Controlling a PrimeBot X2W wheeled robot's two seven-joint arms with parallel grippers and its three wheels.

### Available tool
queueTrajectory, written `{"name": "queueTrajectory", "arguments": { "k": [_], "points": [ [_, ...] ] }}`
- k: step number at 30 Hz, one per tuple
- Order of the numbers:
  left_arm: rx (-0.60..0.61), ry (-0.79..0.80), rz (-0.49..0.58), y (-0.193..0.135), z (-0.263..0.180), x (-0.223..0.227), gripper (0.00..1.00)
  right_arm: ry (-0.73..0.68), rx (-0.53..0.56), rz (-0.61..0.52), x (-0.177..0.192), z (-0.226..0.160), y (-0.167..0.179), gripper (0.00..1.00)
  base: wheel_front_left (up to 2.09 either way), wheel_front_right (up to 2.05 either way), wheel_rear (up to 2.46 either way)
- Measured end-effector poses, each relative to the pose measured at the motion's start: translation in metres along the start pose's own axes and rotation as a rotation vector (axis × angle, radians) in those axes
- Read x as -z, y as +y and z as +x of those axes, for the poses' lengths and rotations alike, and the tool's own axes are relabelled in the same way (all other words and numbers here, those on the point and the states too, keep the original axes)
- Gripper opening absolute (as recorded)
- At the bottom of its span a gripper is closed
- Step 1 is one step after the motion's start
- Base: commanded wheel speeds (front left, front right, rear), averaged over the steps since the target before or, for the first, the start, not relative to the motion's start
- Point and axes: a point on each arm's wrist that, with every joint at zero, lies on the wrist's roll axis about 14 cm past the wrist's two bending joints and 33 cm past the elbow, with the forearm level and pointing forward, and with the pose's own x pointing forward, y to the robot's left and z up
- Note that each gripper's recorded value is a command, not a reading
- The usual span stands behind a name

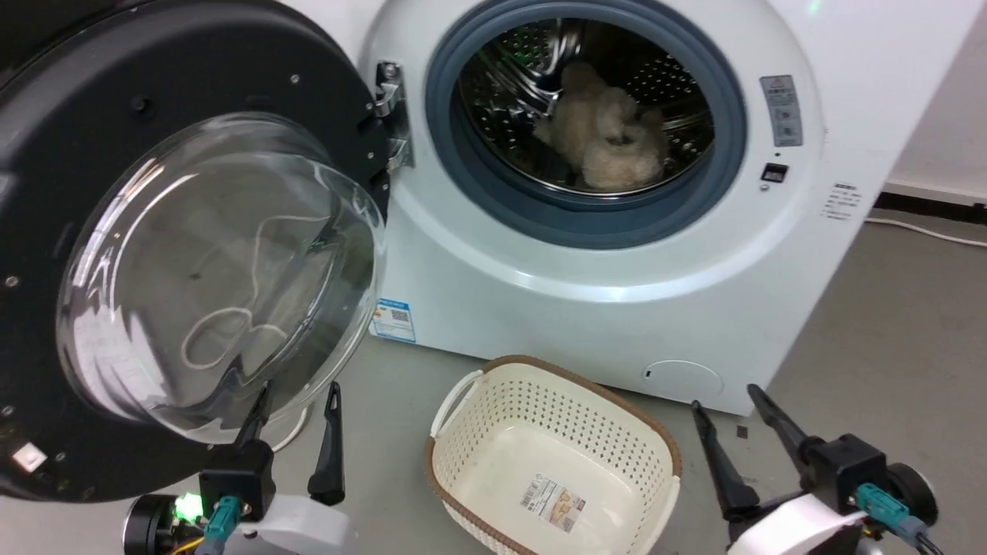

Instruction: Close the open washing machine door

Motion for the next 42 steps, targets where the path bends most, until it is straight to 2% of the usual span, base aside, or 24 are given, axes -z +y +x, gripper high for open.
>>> {"name": "queueTrajectory", "arguments": {
  "k": [12,42],
  "points": [
    [-0.081,-0.009,-0.002,0.023,-0.016,0.001,1.0,-0.009,-0.137,0.022,0.002,0.02,0.043,1.0,-0.01,-0.01,-0.01],
    [-0.256,-0.031,-0.002,0.069,-0.056,0.003,1.0,-0.021,-0.353,0.054,0.008,0.035,0.112,1.0,-0.01,-0.01,-0.01]
  ]
}}
